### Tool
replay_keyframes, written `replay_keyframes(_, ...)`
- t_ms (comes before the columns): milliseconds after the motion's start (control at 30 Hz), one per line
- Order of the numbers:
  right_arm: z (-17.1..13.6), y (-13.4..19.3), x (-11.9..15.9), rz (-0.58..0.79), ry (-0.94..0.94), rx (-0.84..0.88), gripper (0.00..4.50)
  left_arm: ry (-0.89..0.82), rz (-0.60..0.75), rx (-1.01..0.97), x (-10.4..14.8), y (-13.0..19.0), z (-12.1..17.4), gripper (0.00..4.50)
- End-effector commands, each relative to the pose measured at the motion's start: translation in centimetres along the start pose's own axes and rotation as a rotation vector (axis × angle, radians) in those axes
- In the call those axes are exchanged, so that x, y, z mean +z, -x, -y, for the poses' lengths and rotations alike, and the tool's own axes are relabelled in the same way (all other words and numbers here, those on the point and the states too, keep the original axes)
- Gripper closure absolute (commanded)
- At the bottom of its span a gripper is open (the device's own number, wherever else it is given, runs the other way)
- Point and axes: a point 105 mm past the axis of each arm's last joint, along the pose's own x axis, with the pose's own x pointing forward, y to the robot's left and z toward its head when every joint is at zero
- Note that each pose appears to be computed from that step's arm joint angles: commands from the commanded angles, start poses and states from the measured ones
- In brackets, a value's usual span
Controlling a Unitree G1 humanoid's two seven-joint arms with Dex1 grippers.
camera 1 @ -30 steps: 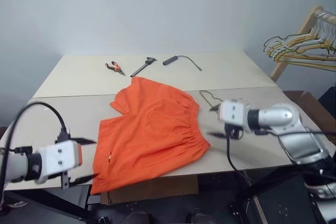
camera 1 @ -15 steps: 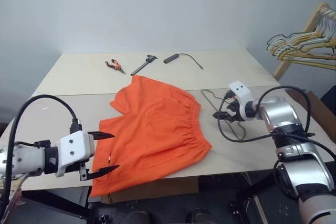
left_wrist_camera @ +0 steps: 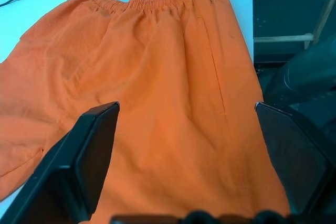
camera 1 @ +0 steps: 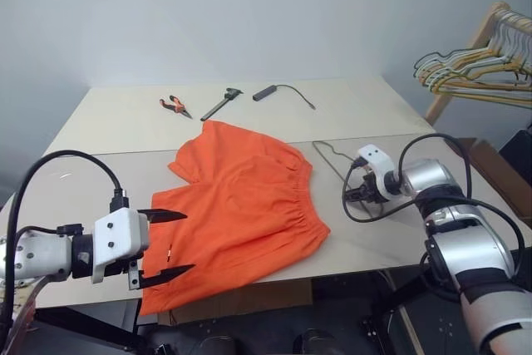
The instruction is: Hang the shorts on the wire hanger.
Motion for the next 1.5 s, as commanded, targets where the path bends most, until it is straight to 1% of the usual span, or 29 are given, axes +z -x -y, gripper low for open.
replay_keyframes(33,-0.1,0.0,0.6,-0.002,0.045,-0.005,2.24,-0.046,0.032,0.022,0.8,-0.1,-0.3,0.0)
replay_keyframes(133,-0.3,-0.5,0.4,-0.031,0.088,-0.016,3.36,-0.043,0.069,0.036,1.3,-0.2,-0.4,0.0)
replay_keyframes(233,-0.4,-1.0,0.0,-0.055,0.116,-0.036,4.45,-0.045,0.075,0.038,1.3,-0.4,-0.4,0.0)
replay_keyframes(367,0.0,-1.1,0.0,-0.048,0.118,-0.075,4.49,-0.046,0.074,0.044,1.2,-0.6,-0.4,0.0)
replay_keyframes(467,0.6,-0.7,0.8,-0.009,0.1,-0.142,4.49,-0.032,0.099,0.099,1.3,-0.9,-1.2,0.0)
replay_keyframes(567,1.1,0.2,3.0,0.105,0.069,-0.206,4.49,0.021,0.141,0.219,1.5,-1.5,-3.0,0.0)
replay_keyframes(633,0.9,1.4,5.0,0.213,0.067,-0.239,4.49,0.09,0.196,0.299,1.9,-1.9,-4.3,0.0)
replay_keyframes(700,0.2,3.0,7.0,0.341,0.089,-0.272,4.49,0.208,0.266,0.379,2.4,-2.3,-5.8,0.0)
replay_keyframes(733,-0.6,3.8,7.8,0.405,0.097,-0.263,4.49,0.269,0.307,0.412,2.7,-2.5,-6.5,0.0)
replay_keyframes(800,-3.9,5.9,9.9,0.588,0.221,-0.211,4.49,0.447,0.477,0.475,3.9,-3.3,-8.1,0.0)
replay_keyframes(867,-6.9,7.5,10.9,0.715,0.313,-0.165,4.49,0.587,0.597,0.477,5.2,-4.4,-9.0,0.0)
replay_keyframes(967,-10.6,8.8,11.8,0.855,0.386,-0.103,4.49,0.738,0.786,0.431,7.7,-5.6,-9.7,0.0)
replay_keyframes(1000,-11.8,9.1,11.8,0.885,0.407,-0.076,4.49,0.797,0.863,0.415,8.6,-5.6,-10.1,0.0)
replay_keyframes(1033,-12.9,9.3,11.8,0.911,0.422,-0.052,4.49,0.837,0.91,0.403,9.3,-5.7,-10.4,0.0)
replay_keyframes(1100,-14.3,9.6,11.8,0.947,0.444,-0.032,4.49,0.863,0.948,0.39,10.2,-6.0,-10.7,0.0)
replay_keyframes(1233,-15.9,9.9,11.7,0.988,0.496,-0.027,4.49,0.95,1.044,0.392,10.9,-5.6,-11.9,0.0)
replay_keyframes(1367,-16.7,10.3,11.7,1.031,0.504,-0.02,4.49,0.963,1.049,0.411,11.2,-5.6,-12.6,0.0)
replay_keyframes(1500,-17.3,10.3,11.2,1.044,0.546,-0.018,4.49,0.96,1.055,0.414,11.7,-5.9,-13.0,0.0)
